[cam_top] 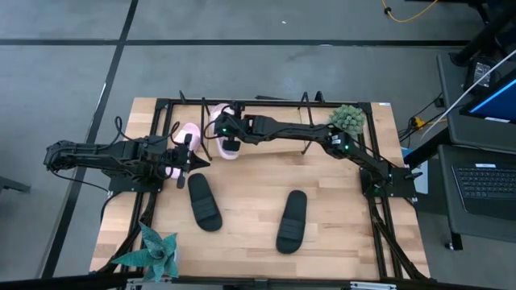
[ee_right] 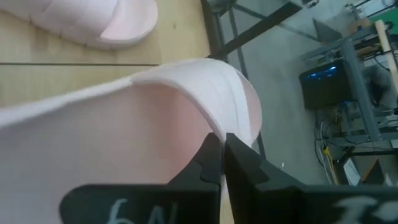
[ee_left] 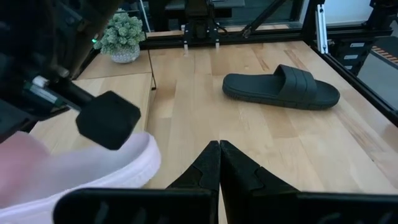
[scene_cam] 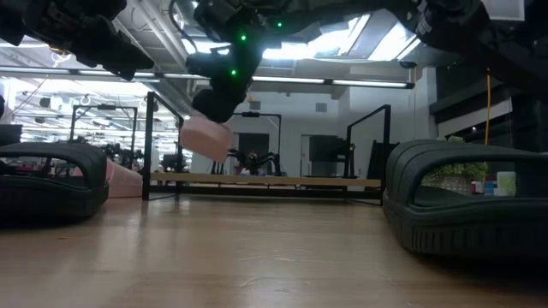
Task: Pick and place slides into the shelf
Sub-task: Put the right pink slide on the shelf
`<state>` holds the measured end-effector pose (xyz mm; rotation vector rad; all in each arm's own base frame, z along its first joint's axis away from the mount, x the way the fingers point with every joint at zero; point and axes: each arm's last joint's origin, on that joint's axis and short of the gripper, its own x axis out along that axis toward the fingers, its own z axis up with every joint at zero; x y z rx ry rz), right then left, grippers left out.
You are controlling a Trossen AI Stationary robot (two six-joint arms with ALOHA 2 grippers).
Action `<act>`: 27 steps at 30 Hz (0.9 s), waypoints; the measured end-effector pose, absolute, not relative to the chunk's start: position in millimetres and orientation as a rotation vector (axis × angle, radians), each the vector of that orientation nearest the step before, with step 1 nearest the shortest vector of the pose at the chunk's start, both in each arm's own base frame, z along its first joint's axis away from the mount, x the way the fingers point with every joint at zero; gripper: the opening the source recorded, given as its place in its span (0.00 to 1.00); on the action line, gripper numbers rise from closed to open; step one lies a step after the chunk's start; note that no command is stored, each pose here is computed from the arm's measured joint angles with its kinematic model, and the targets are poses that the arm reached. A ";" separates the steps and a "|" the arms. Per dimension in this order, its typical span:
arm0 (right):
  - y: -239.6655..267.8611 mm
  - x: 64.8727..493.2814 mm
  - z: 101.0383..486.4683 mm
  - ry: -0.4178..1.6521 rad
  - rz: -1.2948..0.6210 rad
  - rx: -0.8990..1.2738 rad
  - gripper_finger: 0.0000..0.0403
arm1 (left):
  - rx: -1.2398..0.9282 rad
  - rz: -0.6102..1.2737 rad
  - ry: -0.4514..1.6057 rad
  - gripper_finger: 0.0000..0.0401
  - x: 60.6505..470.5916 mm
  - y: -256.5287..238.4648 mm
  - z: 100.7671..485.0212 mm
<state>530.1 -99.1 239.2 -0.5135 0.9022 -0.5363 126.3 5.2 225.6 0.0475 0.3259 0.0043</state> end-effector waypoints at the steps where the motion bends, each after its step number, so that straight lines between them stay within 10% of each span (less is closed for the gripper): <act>1: -99.3 531.0 238.5 0.896 -0.539 -0.512 0.02 | 0.047 0.004 0.327 0.00 126.3 5.2 225.5; 27: -103.2 535.6 234.7 0.843 -0.532 -0.449 0.02 | 0.047 0.003 0.342 0.00 125.8 5.2 224.1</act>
